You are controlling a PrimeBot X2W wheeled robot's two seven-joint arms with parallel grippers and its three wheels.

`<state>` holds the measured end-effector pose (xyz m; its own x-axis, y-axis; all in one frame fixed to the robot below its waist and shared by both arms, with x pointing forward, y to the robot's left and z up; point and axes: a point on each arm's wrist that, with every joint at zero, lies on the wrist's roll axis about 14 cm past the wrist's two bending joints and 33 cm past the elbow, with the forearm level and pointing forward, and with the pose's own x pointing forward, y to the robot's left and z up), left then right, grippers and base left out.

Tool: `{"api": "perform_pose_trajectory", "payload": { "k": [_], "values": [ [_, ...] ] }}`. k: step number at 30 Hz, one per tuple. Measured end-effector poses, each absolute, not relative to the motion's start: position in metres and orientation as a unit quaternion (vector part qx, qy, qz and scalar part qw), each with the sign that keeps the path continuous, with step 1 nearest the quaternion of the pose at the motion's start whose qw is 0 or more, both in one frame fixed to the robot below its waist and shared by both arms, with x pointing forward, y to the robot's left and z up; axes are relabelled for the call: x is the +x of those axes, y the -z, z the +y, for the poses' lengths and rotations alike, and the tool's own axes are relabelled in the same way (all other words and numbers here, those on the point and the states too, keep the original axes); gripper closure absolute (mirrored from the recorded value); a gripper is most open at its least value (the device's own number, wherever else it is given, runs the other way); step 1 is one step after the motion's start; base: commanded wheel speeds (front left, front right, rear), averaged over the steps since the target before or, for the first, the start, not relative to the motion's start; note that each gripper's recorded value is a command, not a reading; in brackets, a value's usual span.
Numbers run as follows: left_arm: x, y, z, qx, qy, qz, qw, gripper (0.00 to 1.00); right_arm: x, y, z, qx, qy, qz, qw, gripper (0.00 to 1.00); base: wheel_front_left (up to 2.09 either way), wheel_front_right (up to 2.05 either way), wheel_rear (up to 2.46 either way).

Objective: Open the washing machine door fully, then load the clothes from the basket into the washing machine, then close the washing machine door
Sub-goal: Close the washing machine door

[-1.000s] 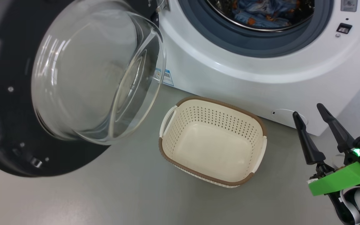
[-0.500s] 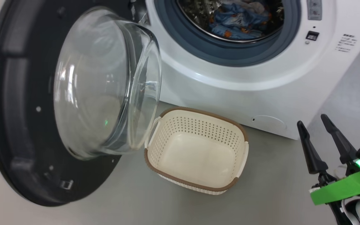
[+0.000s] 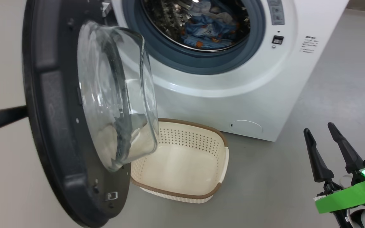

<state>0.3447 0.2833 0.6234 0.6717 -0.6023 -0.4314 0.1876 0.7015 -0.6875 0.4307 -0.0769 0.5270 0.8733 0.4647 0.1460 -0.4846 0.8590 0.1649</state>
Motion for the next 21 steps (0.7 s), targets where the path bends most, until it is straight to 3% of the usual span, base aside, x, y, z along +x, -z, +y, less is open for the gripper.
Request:
{"api": "perform_pose_trajectory", "payload": {
  "k": [21],
  "values": [
    [0.402,-0.625,0.183,-0.268,0.346,0.322,0.839,1.0,0.406,-0.532,-0.153,0.097,-0.135,-0.065,0.984,0.0,0.0,0.0,0.0]
  ]
}}
